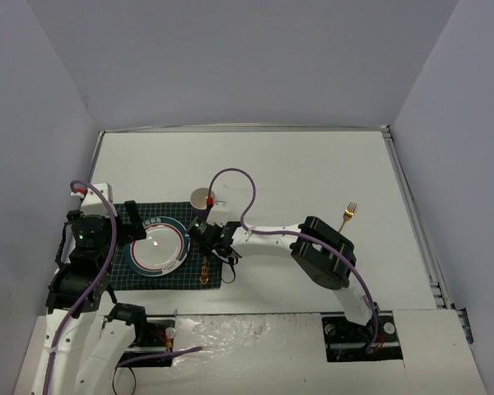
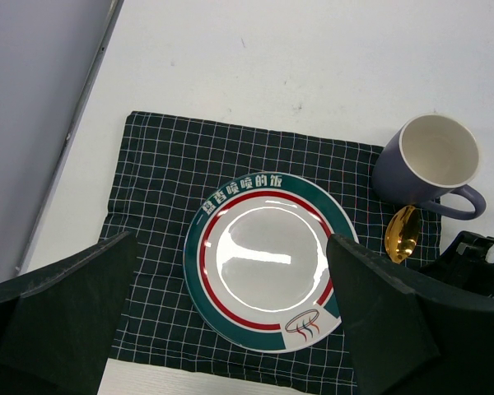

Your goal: Set the dinner table for one person

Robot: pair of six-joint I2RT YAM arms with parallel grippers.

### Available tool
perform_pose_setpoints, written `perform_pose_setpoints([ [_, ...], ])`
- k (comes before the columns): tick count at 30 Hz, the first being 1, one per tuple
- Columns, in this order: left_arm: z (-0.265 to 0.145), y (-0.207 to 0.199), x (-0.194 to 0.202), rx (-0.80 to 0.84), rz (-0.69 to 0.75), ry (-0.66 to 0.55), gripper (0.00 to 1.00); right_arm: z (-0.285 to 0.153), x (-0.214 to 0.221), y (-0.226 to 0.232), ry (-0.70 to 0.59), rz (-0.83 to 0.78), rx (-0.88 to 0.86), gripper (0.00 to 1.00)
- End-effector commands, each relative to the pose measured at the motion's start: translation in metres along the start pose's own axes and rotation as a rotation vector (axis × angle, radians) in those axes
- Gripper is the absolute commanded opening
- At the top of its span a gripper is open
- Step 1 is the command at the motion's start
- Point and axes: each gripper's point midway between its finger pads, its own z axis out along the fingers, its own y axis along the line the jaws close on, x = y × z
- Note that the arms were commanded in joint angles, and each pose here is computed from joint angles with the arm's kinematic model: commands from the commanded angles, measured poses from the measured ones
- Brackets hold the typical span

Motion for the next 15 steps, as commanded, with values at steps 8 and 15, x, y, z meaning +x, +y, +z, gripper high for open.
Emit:
perform_pose_setpoints([
  [8,0.003,-0.001,-0.011,0.0,-0.021,-0.035,0.97,-0.002,-0.015,0.004,-0.052,-0.006,0.012,0.04],
  [15,0.003,-0.001,-0.011,0.001,-0.02,-0.034,0.97,-0.004,-0.013,-0.009,-0.051,-0.022,0.047,0.0],
])
